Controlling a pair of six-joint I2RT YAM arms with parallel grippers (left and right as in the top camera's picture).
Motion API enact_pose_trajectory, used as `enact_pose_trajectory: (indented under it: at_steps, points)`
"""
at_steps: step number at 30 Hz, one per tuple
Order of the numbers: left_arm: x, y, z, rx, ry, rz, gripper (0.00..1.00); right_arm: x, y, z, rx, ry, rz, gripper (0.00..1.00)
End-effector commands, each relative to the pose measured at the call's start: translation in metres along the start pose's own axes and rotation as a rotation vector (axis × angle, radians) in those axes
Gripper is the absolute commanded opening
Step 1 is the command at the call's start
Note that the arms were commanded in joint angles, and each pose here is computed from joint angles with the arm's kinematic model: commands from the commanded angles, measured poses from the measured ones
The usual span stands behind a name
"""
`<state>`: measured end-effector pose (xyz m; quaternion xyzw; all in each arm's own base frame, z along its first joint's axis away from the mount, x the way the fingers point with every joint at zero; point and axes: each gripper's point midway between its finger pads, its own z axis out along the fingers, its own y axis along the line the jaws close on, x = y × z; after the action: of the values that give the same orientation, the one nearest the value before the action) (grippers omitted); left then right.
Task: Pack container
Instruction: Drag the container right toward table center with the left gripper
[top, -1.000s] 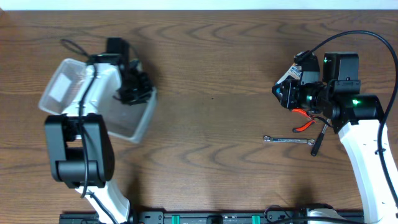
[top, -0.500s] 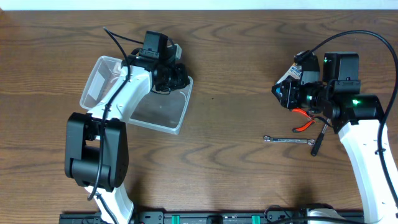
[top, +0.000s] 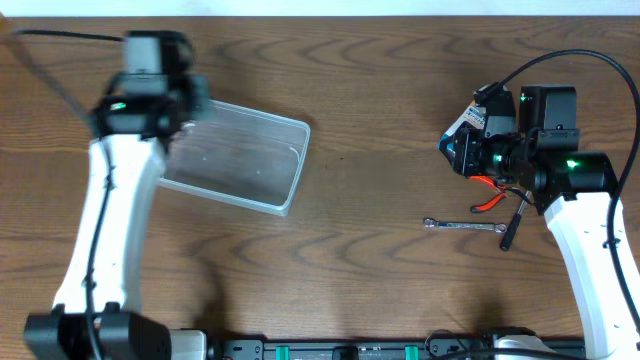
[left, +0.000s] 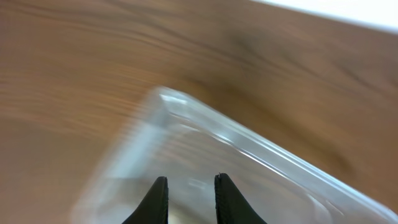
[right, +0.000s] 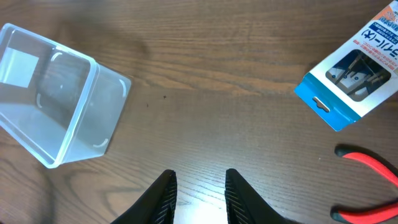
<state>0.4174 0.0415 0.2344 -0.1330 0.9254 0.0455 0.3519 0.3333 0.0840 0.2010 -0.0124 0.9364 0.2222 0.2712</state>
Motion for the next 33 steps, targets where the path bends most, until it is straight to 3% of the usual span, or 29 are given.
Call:
enact_pose_trajectory:
  at_steps: [1, 11, 15, 24, 33]
  points:
    - [0.001, 0.080, 0.012, -0.270, 0.023, -0.037, 0.17, -0.005, 0.007, -0.004, -0.006, -0.011, -0.026, 0.29]
    - [0.036, 0.163, 0.059, -0.307, 0.176, -0.216, 0.17, -0.001, 0.007, -0.004, -0.004, 0.006, -0.018, 0.29]
    - [0.054, 0.178, 0.081, -0.321, 0.241, -0.243, 0.08, 0.000, 0.006, -0.004, -0.003, 0.008, -0.017, 0.29]
    - [0.075, 0.142, 0.124, -0.099, 0.329, -0.225, 0.08, 0.001, 0.006, -0.005, -0.003, 0.012, -0.015, 0.29]
    - [0.102, 0.109, 0.123, 0.048, 0.454, -0.244, 0.08, 0.001, 0.006, -0.005, -0.003, 0.013, -0.015, 0.29]
